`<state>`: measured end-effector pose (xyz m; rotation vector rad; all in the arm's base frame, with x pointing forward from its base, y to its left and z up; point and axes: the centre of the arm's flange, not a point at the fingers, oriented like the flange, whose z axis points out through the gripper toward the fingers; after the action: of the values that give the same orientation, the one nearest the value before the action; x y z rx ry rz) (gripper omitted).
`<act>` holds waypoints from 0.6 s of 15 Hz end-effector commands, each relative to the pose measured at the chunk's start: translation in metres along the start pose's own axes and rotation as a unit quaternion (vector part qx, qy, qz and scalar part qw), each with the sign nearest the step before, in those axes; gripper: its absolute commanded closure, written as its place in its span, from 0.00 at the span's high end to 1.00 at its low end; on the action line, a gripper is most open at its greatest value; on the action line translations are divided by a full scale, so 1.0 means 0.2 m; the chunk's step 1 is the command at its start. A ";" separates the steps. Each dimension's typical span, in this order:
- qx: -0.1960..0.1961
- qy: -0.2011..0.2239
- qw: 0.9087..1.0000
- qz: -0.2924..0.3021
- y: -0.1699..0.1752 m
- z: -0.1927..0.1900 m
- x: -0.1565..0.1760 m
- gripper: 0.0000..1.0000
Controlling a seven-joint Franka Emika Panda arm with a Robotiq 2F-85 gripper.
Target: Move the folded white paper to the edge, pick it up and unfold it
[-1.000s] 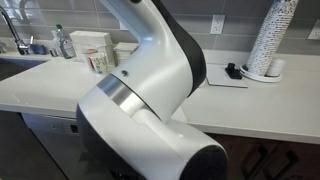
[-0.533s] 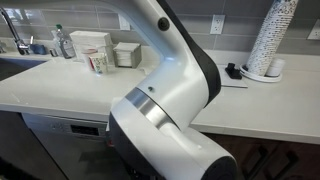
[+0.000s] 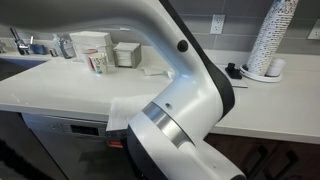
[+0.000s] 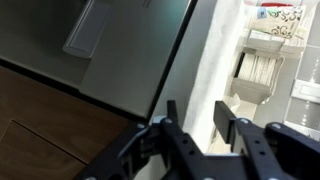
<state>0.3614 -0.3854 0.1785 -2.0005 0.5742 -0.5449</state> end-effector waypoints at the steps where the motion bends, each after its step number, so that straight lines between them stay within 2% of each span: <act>1: 0.020 0.004 1.000 0.003 0.09 -0.04 0.01 0.57; 3: 0.027 0.006 1.000 0.007 0.11 -0.05 0.01 0.47; 6: 0.041 0.003 0.999 0.009 0.13 -0.03 0.03 0.23; 8: 0.049 0.000 0.999 0.010 0.13 -0.01 0.05 0.27; 9: 0.051 -0.002 0.999 0.010 0.14 0.00 0.05 0.18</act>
<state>0.3568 -0.3964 0.1673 -1.9382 0.5663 -0.5375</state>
